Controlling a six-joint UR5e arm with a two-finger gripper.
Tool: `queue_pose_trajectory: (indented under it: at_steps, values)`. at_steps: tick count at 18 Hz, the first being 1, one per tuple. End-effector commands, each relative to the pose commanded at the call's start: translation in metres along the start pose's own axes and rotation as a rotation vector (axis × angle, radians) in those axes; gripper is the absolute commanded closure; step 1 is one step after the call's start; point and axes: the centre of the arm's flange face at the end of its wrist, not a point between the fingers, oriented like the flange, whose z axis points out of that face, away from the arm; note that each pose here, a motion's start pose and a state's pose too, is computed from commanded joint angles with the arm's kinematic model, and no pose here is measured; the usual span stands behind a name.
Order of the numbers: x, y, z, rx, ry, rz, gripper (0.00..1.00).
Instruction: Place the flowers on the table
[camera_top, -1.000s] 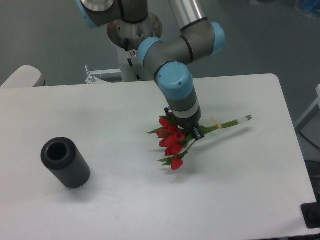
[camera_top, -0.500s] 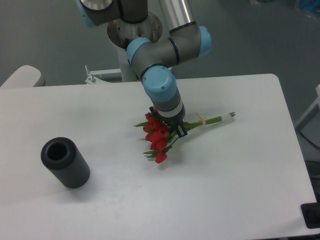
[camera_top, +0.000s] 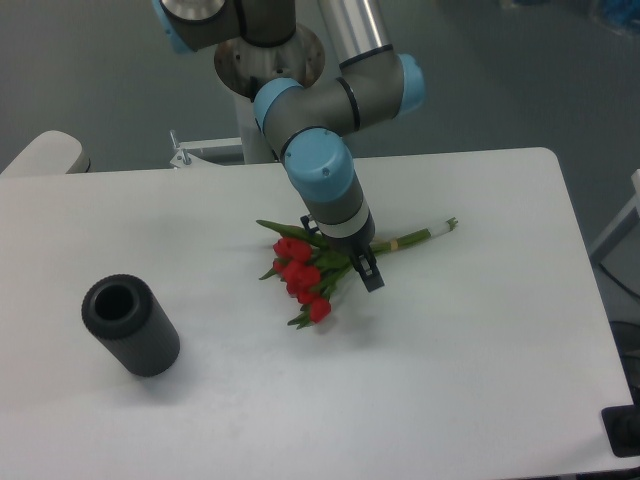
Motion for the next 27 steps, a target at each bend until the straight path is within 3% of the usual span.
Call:
queue_pose_trajectory:
  at_steps: [3, 10, 20, 23, 27]
  values:
    - [-0.032, -0.007, -0.025, 0.021, -0.069, -0.013, 0.01]
    - [-0.082, -0.013, -0.058, 0.175, -0.161, -0.193, 0.01]
    - [-0.142, -0.029, -0.101, 0.34, -0.178, -0.354, 0.01]
    - [-0.148, -0.036, -0.104, 0.416, -0.178, -0.36, 0.0]
    - [-0.155, -0.035, -0.108, 0.426, -0.19, -0.361, 0.0]
